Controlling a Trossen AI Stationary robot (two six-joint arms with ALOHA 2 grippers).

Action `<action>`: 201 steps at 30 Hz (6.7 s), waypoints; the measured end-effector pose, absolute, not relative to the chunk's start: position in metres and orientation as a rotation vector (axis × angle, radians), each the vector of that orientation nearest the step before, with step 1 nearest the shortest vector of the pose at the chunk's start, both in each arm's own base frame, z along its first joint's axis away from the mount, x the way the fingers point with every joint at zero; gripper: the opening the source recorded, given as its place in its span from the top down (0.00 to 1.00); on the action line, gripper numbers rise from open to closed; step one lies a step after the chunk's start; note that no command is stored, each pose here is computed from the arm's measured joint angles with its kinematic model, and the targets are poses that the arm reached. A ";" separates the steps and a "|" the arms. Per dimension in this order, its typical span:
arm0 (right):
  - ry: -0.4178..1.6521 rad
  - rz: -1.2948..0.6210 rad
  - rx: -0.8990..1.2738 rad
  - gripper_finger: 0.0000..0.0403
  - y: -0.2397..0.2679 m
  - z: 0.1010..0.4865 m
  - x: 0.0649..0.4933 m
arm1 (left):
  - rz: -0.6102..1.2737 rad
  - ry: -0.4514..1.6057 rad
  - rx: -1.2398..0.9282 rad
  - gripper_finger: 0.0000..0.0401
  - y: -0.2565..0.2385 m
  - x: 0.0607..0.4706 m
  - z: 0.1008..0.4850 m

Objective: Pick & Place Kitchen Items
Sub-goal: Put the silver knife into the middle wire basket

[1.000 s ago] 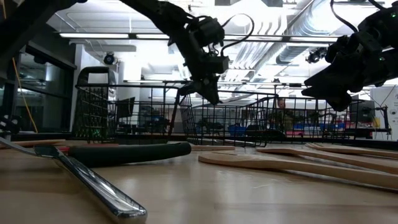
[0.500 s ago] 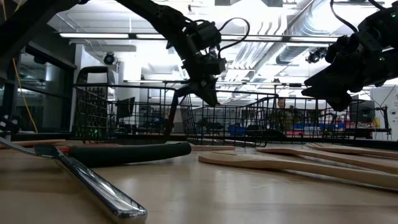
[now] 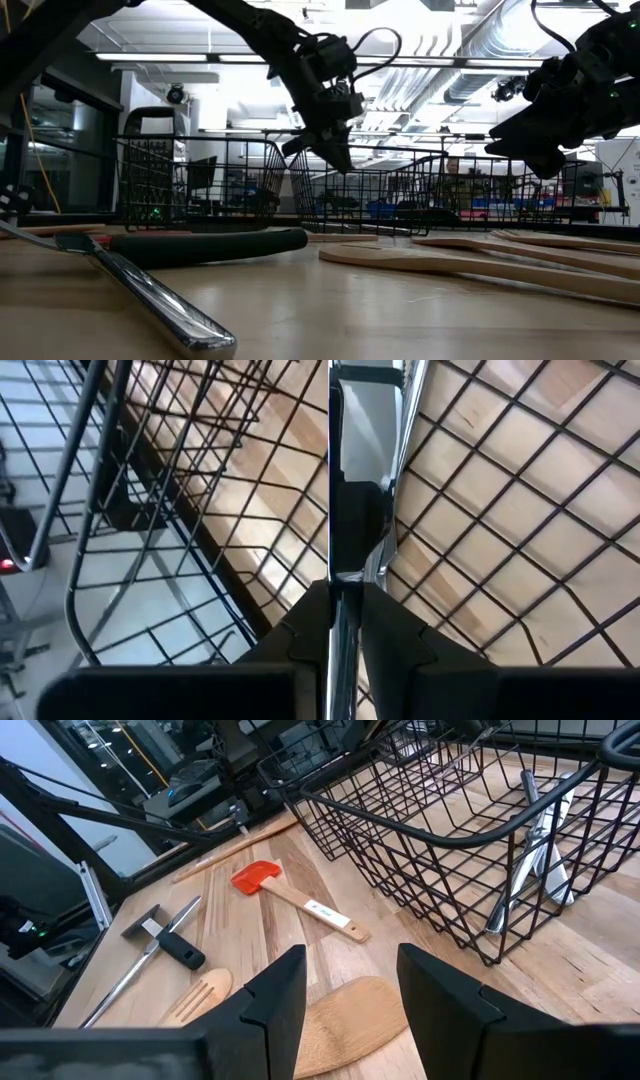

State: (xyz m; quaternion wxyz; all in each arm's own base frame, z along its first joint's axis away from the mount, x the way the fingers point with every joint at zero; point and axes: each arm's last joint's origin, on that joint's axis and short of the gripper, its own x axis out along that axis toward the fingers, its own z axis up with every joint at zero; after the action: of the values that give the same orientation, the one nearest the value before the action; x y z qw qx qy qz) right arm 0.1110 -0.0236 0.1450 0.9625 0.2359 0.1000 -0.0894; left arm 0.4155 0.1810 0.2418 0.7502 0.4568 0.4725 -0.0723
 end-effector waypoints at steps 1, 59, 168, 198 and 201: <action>0.203 -0.181 0.478 0.63 -0.024 0.145 0.111 | -0.162 1.031 1.010 0.91 0.181 0.416 0.242; 0.203 -0.181 0.478 0.63 -0.024 0.145 0.111 | -0.192 1.149 1.103 0.90 0.196 0.442 0.210; 0.203 -0.181 0.478 0.63 -0.024 0.145 0.111 | -0.516 1.163 0.648 0.56 -0.207 0.333 0.220; 0.203 -0.181 0.478 0.63 -0.024 0.145 0.111 | -0.601 1.138 0.609 0.50 -0.207 0.332 0.175; 0.203 -0.181 0.478 0.63 -0.024 0.145 0.111 | -0.611 1.137 0.586 0.50 -0.205 0.336 0.173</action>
State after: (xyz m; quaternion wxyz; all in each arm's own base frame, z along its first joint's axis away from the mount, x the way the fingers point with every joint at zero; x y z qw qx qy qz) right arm 0.1110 -0.0236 0.1450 0.9625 0.2358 0.1001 -0.0893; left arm 0.3361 -0.2052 0.1726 0.7592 0.2690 0.5221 -0.2805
